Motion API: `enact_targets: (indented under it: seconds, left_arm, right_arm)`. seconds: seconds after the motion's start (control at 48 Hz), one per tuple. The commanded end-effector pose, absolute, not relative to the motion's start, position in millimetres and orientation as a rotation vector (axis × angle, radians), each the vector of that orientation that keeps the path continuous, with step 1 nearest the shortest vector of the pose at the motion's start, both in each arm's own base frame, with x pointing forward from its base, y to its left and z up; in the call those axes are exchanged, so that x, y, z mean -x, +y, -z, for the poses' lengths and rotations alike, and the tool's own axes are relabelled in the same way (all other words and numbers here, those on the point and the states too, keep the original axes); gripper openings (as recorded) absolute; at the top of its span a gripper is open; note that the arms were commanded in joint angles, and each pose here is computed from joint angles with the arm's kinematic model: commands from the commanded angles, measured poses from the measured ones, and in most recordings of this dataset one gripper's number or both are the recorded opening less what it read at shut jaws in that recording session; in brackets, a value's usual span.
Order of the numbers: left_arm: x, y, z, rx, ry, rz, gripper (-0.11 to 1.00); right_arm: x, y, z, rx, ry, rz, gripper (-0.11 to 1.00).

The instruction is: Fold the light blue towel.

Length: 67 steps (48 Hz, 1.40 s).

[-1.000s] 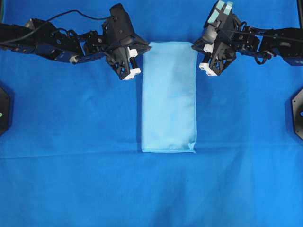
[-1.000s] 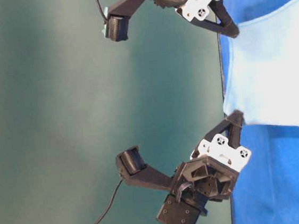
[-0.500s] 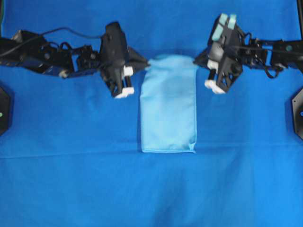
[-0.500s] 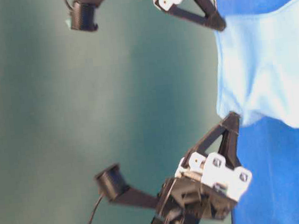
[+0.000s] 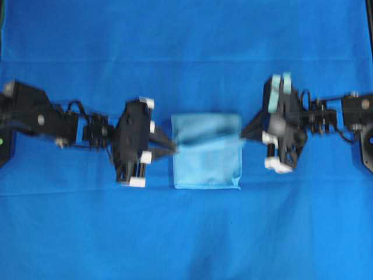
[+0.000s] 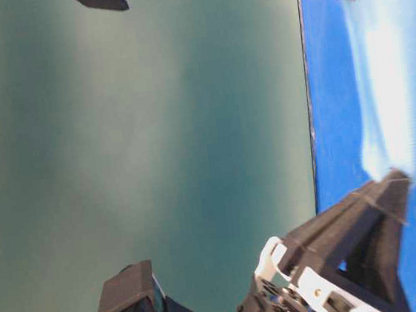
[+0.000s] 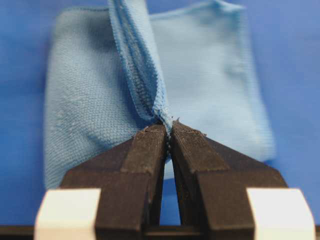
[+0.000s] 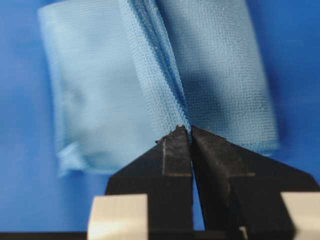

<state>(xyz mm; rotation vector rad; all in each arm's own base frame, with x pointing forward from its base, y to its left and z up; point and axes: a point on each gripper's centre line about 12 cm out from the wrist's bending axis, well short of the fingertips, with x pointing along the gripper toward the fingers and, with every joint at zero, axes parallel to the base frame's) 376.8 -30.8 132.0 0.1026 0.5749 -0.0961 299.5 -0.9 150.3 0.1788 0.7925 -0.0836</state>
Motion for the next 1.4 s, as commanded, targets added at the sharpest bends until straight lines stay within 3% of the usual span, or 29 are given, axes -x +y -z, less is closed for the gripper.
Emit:
enact_targets:
  seconds: [0.0, 0.438, 0.709, 0.771, 0.875, 0.917, 0.98, 1.063, 1.125, 1.376]
  left_arm:
    - [-380.4, -45.9, -138.1, -0.101, 0.565, 0.13, 0.03]
    - [-378.5, -67.7, -105.4, -0.06, 0.656, 0.164, 0.03]
    - [-384.7, -68.2, -105.0, -0.059, 0.647, 0.163, 0.03]
    - [-383.6, -68.6, -104.0, -0.059, 0.652, 0.164, 0.09]
    - [-382.8, -67.8, -104.3, -0.059, 0.652, 0.163, 0.29]
    - [-381.6, -67.6, -103.2, -0.059, 0.658, 0.163, 0.38]
    - [-381.5, -67.6, -103.5, -0.061, 0.659, 0.163, 0.48]
    - [-380.5, -67.5, -105.2, -0.063, 0.662, 0.164, 0.49]
    - [-379.2, -67.3, -110.3, -0.064, 0.662, 0.165, 0.48]
    - [-364.7, -65.1, -159.4, -0.065, 0.611, 0.171, 0.47]
  right_arm:
    - [-300.5, 11.5, -152.1, -0.184, 0.794, 0.054, 0.03]
    - [-311.7, 42.0, -122.7, -0.226, 0.862, 0.006, 0.03]
    - [-313.9, 42.7, -119.0, -0.241, 0.873, 0.015, 0.03]
    - [-314.3, 42.8, -119.4, -0.241, 0.872, 0.015, 0.03]
    - [-316.5, 45.1, -120.2, -0.239, 0.868, 0.008, 0.05]
    - [-318.0, 47.3, -120.9, -0.237, 0.867, 0.002, 0.11]
    - [-320.4, 50.2, -123.0, -0.234, 0.86, -0.006, 0.29]
    - [-323.1, 53.6, -128.0, -0.232, 0.849, -0.017, 0.53]
    - [-325.5, 55.4, -134.7, -0.232, 0.833, -0.024, 0.65]
    - [-322.3, 54.9, -186.0, -0.223, 0.736, -0.042, 0.59]
